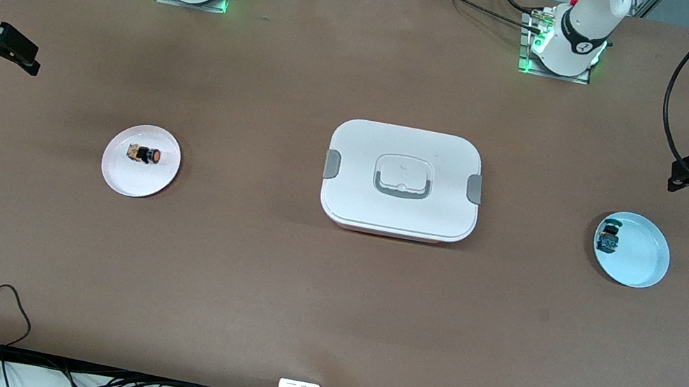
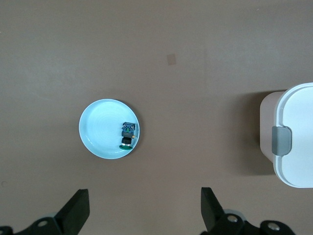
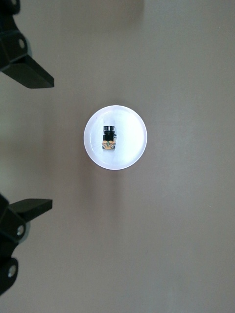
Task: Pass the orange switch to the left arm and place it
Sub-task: 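Move the right gripper over the switch on the white plate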
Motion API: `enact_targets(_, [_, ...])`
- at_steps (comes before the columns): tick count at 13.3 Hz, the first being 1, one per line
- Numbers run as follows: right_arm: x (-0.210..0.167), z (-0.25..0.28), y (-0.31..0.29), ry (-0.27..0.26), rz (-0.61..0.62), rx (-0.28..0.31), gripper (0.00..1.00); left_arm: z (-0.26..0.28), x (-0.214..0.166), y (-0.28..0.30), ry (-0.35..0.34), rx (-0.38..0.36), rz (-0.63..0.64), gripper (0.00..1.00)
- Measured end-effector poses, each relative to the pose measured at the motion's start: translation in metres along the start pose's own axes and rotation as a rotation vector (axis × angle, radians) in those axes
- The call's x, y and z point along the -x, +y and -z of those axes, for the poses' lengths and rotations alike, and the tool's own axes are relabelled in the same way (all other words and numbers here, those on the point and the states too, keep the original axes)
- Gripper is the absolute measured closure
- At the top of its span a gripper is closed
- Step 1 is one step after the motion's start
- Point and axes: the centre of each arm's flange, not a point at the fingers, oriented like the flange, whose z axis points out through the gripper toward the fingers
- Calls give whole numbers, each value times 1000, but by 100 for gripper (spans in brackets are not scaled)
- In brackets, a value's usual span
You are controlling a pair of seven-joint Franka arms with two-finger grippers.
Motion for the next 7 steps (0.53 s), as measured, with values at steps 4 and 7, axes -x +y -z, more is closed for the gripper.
enact_targets(4, [3,2,0,-24,0,-1,0,-1,0,0,-1,0,0,0])
enact_targets(7, [2,-1,0,-28,0,-1,0,-1,0,0,-1,0,0,0])
